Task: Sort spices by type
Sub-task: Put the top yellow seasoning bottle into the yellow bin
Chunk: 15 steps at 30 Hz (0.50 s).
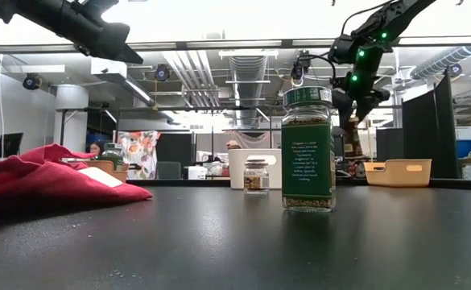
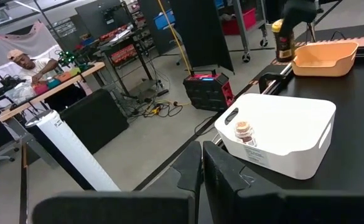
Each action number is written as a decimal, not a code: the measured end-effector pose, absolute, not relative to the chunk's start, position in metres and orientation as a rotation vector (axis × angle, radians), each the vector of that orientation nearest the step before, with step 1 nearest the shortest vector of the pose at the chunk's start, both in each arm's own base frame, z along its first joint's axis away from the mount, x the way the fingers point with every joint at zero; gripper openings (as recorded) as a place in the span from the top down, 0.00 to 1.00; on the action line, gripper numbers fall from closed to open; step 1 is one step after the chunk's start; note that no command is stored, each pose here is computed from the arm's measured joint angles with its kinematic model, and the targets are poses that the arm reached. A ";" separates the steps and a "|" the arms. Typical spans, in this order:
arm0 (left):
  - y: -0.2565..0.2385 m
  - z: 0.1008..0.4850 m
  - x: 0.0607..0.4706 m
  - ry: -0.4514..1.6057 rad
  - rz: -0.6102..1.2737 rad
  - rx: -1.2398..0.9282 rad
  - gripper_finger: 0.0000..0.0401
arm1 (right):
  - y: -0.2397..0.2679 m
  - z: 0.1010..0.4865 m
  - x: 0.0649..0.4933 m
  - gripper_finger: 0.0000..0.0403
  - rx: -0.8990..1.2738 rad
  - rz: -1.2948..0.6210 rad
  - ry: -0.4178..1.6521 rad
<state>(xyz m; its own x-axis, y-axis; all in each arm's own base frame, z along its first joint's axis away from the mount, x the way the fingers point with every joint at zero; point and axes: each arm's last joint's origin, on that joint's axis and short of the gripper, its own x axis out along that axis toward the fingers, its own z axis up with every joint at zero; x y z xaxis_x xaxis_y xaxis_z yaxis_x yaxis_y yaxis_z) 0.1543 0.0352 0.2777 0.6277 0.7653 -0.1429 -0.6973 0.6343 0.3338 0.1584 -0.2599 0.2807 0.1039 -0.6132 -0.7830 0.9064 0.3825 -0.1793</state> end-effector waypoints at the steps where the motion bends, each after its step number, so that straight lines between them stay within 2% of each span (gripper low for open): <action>1: 0.035 0.278 0.154 0.284 0.848 0.258 1.00 | -0.258 0.284 0.158 0.45 0.387 -1.163 0.903; 8: 0.035 0.278 0.155 0.281 0.832 0.253 1.00 | -0.225 0.301 0.138 0.45 0.376 -1.159 0.735; 15: 0.034 0.281 0.156 0.242 0.790 0.243 1.00 | -0.208 0.303 0.127 0.45 0.501 -1.254 0.546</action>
